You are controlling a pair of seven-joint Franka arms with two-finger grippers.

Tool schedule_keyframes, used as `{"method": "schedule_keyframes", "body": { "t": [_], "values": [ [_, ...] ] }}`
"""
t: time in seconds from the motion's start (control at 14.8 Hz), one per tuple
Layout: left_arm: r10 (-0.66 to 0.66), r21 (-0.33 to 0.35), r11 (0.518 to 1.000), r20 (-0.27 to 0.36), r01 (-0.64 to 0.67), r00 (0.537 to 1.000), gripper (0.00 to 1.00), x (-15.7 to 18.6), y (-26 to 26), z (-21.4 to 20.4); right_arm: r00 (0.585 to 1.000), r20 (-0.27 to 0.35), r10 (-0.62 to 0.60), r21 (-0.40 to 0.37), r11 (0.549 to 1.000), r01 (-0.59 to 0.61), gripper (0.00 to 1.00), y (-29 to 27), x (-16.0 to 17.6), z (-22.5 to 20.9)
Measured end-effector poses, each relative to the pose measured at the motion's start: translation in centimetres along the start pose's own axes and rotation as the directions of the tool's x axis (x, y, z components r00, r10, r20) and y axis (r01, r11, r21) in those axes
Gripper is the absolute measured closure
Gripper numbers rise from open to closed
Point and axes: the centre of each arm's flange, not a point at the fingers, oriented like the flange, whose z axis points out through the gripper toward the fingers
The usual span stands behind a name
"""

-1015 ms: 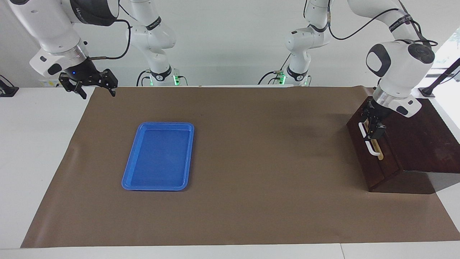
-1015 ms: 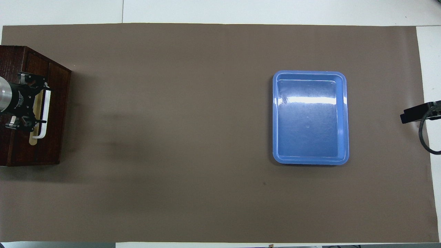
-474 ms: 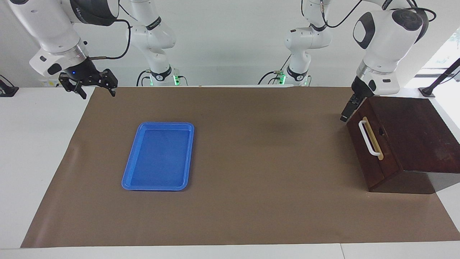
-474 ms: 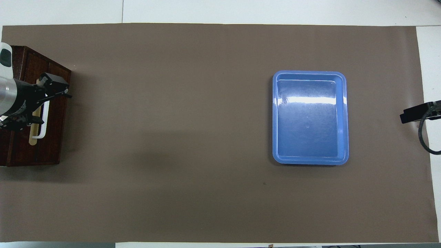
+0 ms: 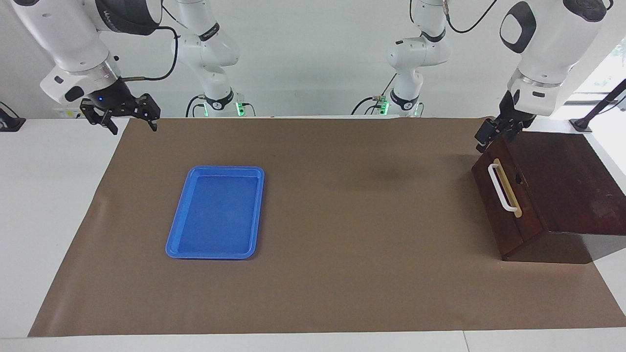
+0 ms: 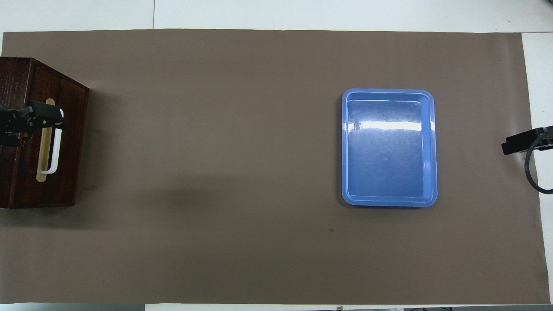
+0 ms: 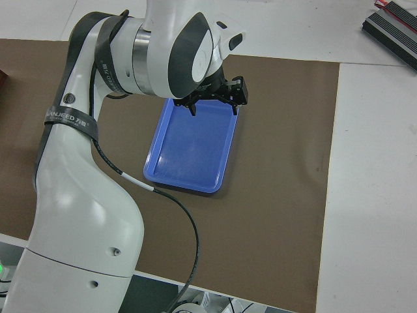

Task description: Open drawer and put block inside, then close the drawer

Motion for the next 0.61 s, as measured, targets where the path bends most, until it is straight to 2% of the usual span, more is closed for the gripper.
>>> {"method": "schedule_keyframes", "body": {
  "t": [0.27, 0.61],
  "values": [
    [0.045, 0.006, 0.999, 0.025, -0.045, 0.999, 0.0, -0.9, 1.7, 0.2, 1.0, 0.0, 0.0, 0.0, 1.0, 0.0, 0.0, 0.0, 0.0, 0.0],
    [0.195, 0.004, 0.981, 0.043, -0.195, 0.98, 0.0, -1.1, 2.3, -1.5, 1.0, 0.0, 0.0, 0.0, 1.0, 0.0, 0.0, 0.0, 0.0, 0.0]
  ]
}}
